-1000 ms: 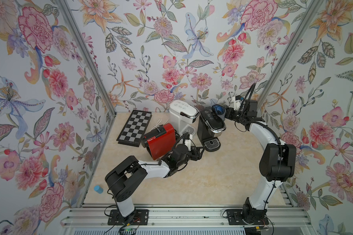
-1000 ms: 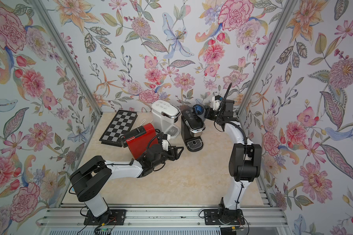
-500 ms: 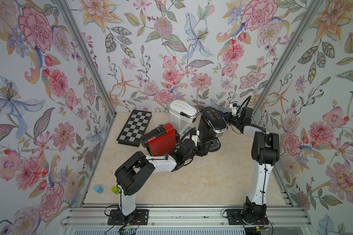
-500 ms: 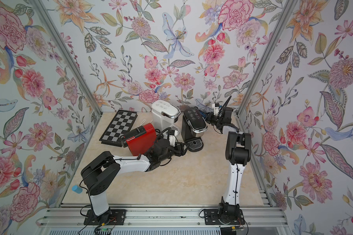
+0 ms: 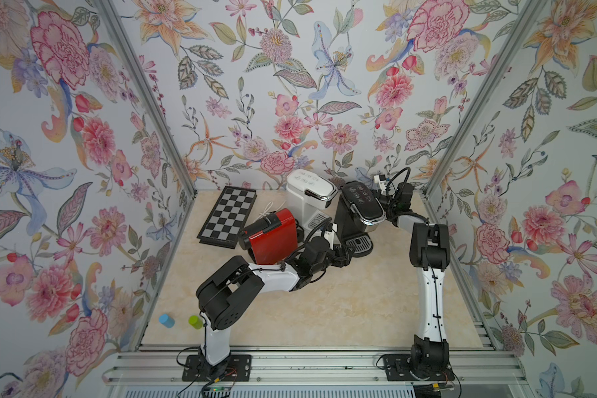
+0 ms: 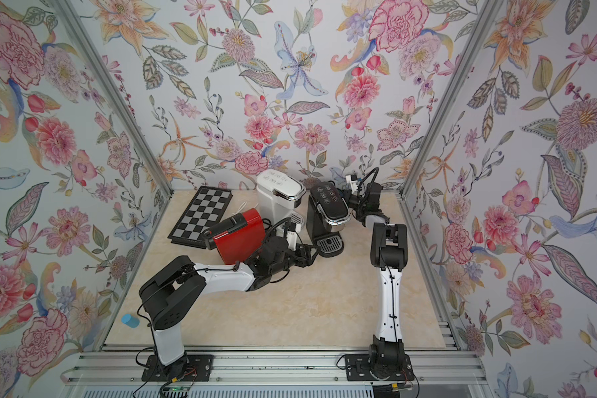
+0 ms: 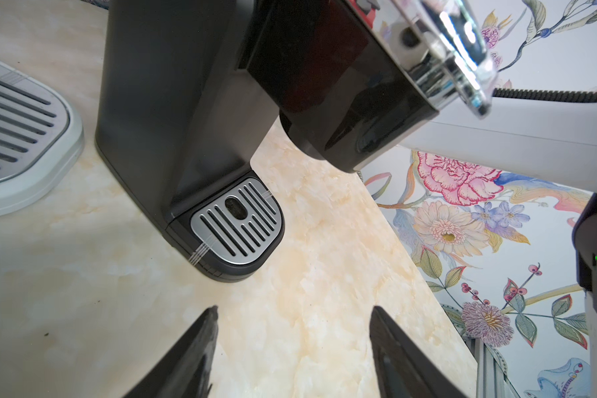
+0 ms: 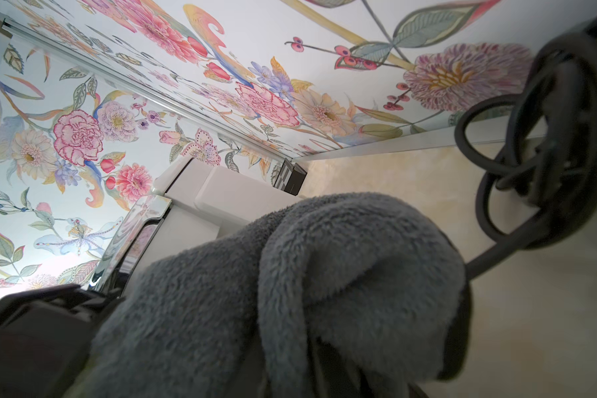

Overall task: Wipe the surface of a coffee machine
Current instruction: Move the coffee machine to the center of the board, then wipe the dirt from the surface of the coffee machine, then adjust the cleaning item.

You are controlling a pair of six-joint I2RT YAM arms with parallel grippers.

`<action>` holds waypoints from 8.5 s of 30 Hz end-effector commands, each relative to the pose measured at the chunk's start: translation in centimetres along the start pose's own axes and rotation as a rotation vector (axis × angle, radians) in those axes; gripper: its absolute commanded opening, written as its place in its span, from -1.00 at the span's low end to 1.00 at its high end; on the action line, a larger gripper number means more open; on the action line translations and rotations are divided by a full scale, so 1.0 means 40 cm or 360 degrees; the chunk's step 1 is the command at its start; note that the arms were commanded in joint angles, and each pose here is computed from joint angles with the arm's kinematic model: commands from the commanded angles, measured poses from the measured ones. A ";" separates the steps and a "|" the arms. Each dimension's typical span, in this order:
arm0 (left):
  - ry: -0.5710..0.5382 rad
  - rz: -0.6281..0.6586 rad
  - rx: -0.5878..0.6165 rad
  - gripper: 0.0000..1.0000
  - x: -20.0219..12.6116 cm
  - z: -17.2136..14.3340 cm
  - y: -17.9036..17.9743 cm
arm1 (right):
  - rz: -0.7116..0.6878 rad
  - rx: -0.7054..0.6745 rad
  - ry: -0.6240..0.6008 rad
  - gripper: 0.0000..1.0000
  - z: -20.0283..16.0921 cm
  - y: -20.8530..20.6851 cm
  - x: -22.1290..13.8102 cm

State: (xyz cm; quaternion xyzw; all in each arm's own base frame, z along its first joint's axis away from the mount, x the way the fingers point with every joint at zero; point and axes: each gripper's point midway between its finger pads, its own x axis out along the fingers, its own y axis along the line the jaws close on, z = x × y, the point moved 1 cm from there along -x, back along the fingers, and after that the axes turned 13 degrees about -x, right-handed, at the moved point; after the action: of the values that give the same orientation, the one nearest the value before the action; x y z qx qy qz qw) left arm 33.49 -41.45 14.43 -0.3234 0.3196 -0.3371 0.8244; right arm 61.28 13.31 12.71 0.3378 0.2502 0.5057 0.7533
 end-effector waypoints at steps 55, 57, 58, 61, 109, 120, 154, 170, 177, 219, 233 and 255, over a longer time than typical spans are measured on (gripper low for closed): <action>-0.0173 0.0219 -0.0001 0.42 -0.167 0.019 0.089 | -0.0464 -0.0299 0.0150 -0.65 -0.367 0.562 -0.210; -0.0163 0.0218 0.0001 0.41 -0.162 0.017 0.088 | -0.0442 -0.0282 0.0141 -0.66 -0.367 0.563 -0.219; -0.0163 0.0217 0.0001 0.42 -0.161 0.018 0.088 | -0.0445 -0.0291 0.0108 -0.66 -0.362 0.566 -0.225; -0.0159 0.0222 -0.0007 0.42 -0.156 0.014 0.093 | -0.0475 -0.0293 0.0050 -0.67 -0.355 0.568 -0.237; -0.0242 0.0172 -0.0052 0.41 -0.266 0.000 0.097 | -0.0498 -0.0176 0.0245 -0.67 -0.681 0.631 -0.156; -0.0231 0.0159 -0.0075 0.41 -0.263 -0.017 0.110 | -0.0612 -0.0109 0.0478 -0.67 -0.799 0.555 -0.135; -0.0210 0.0125 -0.0079 0.41 -0.250 -0.023 0.100 | -0.0373 -0.0489 -0.0461 -0.70 -0.477 0.678 -0.244; -0.0184 0.0144 -0.0081 0.41 -0.232 -0.035 0.113 | -0.0431 -0.0598 -0.0492 -0.69 -0.428 0.713 -0.268; -0.0159 0.0129 -0.0088 0.41 -0.213 -0.042 0.112 | -0.0500 -0.0458 -0.0336 -0.69 -0.567 0.633 -0.255; 0.0009 -0.0549 0.0516 0.66 -0.280 -0.245 -0.218 | 0.0174 -0.0201 0.0070 -0.67 -0.706 0.894 -0.263; -0.0042 -0.0511 0.0517 -0.42 -0.311 -0.224 -0.205 | 0.0271 -0.0304 0.0089 -0.63 -0.688 0.949 -0.235; -0.0416 0.0064 0.0498 -1.00 -0.509 -0.062 -0.020 | -0.0337 -0.0408 -0.0009 0.09 -0.652 0.803 -0.273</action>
State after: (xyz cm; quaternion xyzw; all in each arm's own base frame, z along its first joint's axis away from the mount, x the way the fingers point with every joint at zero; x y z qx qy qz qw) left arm 17.97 -30.06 20.24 -0.2427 0.1740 -0.3900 0.8710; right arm 19.07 18.42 21.26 0.2245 0.2065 0.4637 0.8318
